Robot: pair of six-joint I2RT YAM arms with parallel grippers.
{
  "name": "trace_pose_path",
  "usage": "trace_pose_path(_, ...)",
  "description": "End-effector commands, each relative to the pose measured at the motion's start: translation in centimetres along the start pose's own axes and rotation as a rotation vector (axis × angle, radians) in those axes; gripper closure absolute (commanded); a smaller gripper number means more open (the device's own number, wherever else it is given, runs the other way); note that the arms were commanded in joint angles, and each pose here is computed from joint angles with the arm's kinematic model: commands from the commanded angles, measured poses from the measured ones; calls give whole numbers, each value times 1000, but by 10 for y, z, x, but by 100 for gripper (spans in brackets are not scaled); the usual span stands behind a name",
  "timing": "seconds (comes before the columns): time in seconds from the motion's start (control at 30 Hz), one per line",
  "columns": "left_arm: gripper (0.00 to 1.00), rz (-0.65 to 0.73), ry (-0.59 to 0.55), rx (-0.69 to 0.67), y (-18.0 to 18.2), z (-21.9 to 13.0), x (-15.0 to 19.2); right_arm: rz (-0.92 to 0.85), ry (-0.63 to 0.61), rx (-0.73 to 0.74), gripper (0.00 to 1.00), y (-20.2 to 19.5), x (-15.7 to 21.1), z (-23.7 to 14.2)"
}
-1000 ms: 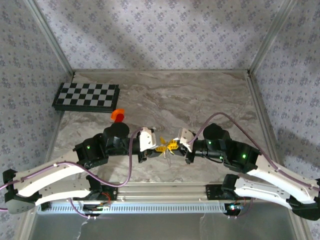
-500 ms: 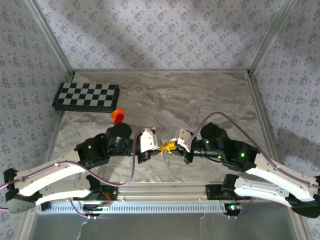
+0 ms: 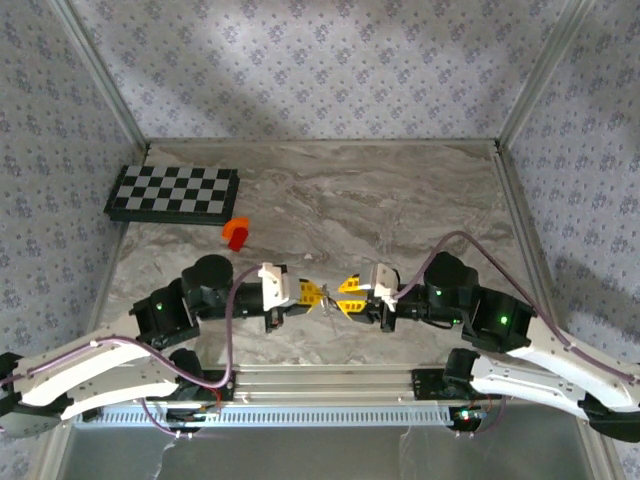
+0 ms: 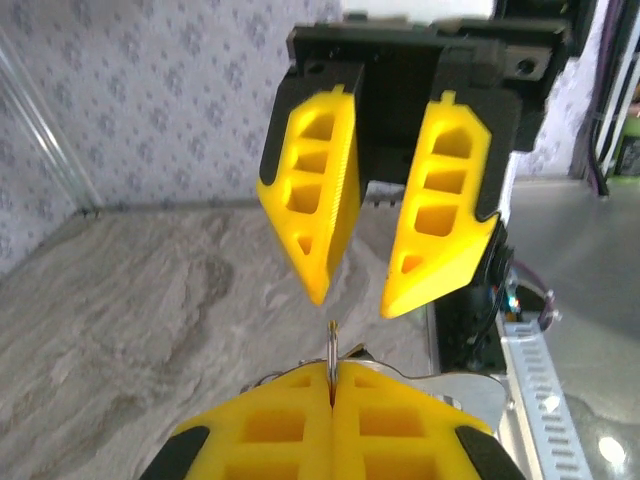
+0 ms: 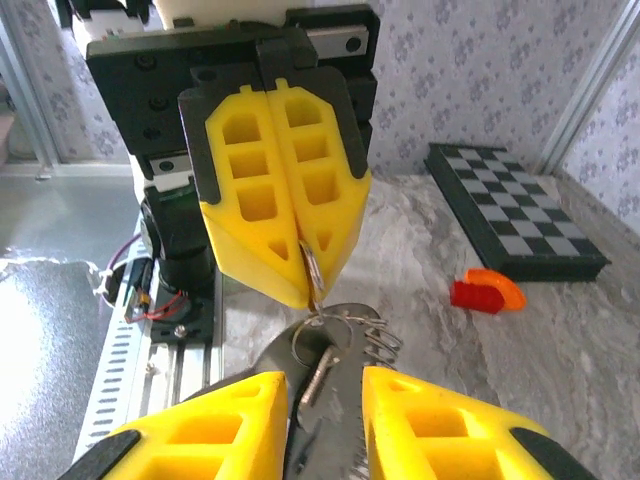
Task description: Put the keys on the keyring
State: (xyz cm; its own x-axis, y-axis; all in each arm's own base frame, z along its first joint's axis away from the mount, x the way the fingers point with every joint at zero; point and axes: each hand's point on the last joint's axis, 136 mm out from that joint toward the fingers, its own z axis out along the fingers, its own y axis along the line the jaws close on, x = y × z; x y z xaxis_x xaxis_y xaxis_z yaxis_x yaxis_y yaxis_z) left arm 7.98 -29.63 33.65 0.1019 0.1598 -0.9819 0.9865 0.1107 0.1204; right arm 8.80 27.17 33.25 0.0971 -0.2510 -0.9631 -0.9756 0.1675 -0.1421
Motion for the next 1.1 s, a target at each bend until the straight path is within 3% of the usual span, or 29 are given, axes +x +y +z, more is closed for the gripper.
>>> trace_pose_path(0.0, 100, 17, -164, 50, -9, -8, -35, -14, -57, -31, 72, 6, -11, -1)
trace_pose_path(0.37, 100, 3, -256, 112, -18, -5, -45, -17, -130, -83, 70, 15, -24, -2)
trace_pose_path(0.53, 100, 1, -292, 127, -19, -3, -50, -17, -130, -126, 58, 22, -21, -2)
trace_pose_path(0.73, 100, 2, -290, 127, -19, -3, -51, -17, -130, -101, 64, 19, -19, -4)
trace_pose_path(1.07, 100, 4, -309, 127, -19, -6, -57, -9, -146, -112, 65, 22, -18, -4)
